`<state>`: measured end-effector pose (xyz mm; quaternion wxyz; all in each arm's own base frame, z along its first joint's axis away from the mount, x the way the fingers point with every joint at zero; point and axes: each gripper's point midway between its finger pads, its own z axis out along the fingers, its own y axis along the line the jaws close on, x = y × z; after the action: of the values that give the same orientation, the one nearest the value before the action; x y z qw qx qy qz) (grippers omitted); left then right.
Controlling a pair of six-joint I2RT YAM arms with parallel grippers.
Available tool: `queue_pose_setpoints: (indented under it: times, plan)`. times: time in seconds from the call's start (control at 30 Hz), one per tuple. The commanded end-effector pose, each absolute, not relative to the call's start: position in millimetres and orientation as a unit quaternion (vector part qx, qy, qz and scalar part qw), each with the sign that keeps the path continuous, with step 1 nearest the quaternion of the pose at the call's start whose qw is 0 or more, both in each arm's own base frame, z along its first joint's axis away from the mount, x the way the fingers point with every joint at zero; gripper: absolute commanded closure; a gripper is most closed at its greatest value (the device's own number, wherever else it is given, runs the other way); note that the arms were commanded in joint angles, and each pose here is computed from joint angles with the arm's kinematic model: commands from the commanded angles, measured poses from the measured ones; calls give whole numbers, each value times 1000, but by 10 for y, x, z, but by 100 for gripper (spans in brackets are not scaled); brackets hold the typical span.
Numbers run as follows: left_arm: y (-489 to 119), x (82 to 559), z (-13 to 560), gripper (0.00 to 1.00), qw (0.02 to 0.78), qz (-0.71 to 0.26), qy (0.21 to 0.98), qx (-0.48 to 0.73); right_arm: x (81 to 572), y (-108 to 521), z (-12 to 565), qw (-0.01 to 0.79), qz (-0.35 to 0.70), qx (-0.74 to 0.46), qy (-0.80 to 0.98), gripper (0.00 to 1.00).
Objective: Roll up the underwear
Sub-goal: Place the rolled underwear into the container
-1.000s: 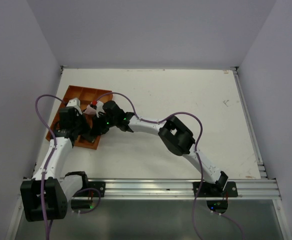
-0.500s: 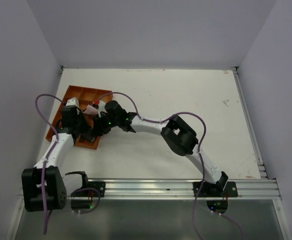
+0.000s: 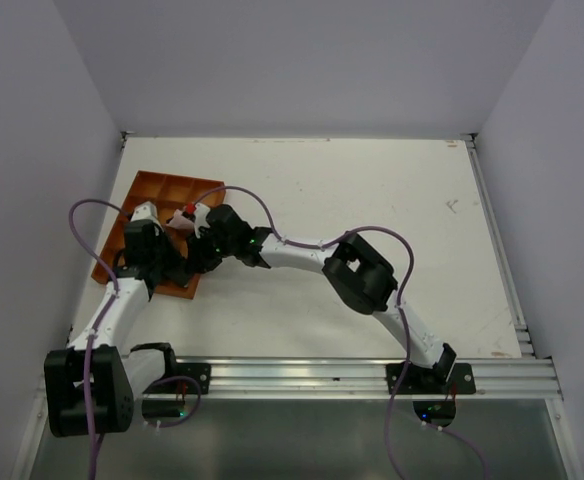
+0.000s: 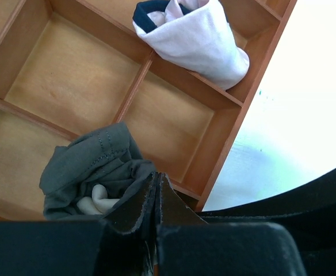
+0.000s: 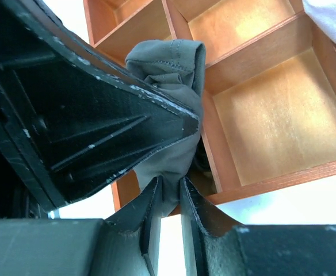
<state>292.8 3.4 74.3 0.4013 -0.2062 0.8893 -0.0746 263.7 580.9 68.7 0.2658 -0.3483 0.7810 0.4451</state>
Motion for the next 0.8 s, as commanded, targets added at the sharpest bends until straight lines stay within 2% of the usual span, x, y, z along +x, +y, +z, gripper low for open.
queue_pose_setpoints:
  times: [0.0, 0.1, 0.3, 0.57, 0.77]
  plan:
    - [45, 2761, 528, 100, 362, -63, 902, -226, 2423, 5547, 254, 211, 372, -364, 827, 79]
    - [132, 2780, 529, 100, 367, -41, 900, -233, 2378, 5562, 161, 199, 361, -369, 833, 80]
    - [176, 2865, 524, 100, 363, -28, 903, -227, 2466, 5484, 287, 229, 341, -361, 837, 71]
    - [132, 2844, 467, 100, 357, -40, 904, -233, 2483, 5381, 387, 249, 332, -353, 838, 81]
    - [112, 2813, 410, 100, 350, -44, 907, -229, 2451, 5372, 588, 274, 349, -341, 829, 77]
